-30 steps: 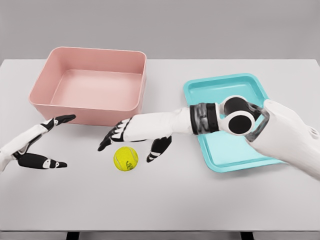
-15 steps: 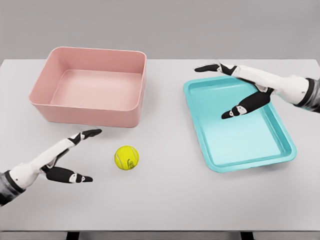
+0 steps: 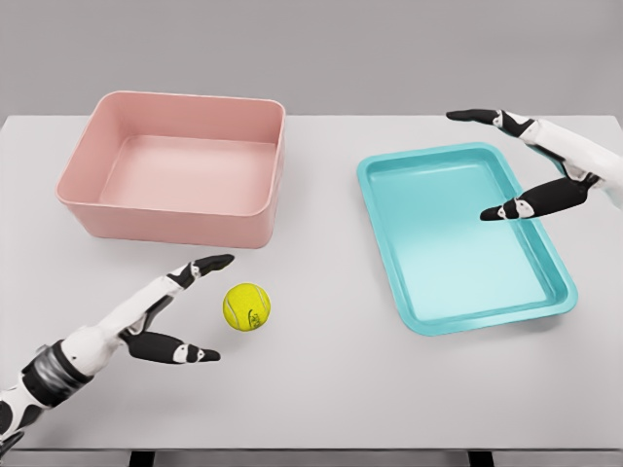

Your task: Put the tennis from the blue tray into the pink basket with both arms

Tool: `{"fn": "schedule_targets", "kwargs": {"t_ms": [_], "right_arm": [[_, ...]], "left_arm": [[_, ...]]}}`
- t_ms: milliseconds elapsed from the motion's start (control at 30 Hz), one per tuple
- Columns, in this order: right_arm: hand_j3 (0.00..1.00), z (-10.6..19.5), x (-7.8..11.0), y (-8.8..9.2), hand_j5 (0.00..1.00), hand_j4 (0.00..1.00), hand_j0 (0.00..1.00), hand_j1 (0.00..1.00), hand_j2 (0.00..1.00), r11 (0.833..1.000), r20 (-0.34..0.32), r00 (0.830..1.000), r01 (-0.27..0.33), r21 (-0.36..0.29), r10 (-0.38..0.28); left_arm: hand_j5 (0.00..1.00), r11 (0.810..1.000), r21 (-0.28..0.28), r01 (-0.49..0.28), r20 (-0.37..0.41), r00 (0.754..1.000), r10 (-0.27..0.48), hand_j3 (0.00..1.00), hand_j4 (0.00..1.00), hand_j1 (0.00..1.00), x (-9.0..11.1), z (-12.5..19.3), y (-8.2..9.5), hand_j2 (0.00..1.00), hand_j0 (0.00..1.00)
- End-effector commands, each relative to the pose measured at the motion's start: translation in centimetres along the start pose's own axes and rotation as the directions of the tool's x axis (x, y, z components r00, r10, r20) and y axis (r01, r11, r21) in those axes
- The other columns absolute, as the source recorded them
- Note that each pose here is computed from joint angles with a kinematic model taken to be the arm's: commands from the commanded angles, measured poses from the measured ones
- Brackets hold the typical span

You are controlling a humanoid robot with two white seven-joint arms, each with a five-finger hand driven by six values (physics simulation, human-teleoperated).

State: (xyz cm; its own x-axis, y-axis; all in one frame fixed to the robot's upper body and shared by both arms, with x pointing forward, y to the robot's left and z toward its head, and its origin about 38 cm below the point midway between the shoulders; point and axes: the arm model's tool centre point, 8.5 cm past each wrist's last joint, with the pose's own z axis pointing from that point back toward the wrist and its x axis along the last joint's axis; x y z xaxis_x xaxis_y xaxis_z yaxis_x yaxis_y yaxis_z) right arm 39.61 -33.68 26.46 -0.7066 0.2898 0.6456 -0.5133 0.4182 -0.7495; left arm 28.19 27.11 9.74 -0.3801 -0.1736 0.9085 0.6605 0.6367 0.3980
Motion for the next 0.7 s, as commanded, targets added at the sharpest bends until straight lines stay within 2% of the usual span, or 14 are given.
{"fn": "schedule_targets", "kwargs": {"t_ms": [0, 667], "right_arm": [[1.00, -0.3, 0.6, 0.0, 1.00, 1.00, 1.00, 1.00, 1.00, 1.000, 0.016, 1.000, -0.007, 0.006, 0.006], [1.00, -0.9, 1.2, 0.4, 1.00, 1.00, 1.00, 1.00, 1.00, 1.000, 0.042, 0.999, -0.011, 0.020, 0.010]], "left_arm": [[1.00, 1.000, 0.008, -0.011, 0.011, 1.000, 0.011, 1.00, 1.00, 1.00, 0.0, -0.3, -0.2, 1.00, 1.00], [1.00, 1.000, 0.020, 0.002, 0.037, 0.999, -0.003, 1.00, 1.00, 1.00, -0.4, -1.8, -1.1, 1.00, 1.00]]}}
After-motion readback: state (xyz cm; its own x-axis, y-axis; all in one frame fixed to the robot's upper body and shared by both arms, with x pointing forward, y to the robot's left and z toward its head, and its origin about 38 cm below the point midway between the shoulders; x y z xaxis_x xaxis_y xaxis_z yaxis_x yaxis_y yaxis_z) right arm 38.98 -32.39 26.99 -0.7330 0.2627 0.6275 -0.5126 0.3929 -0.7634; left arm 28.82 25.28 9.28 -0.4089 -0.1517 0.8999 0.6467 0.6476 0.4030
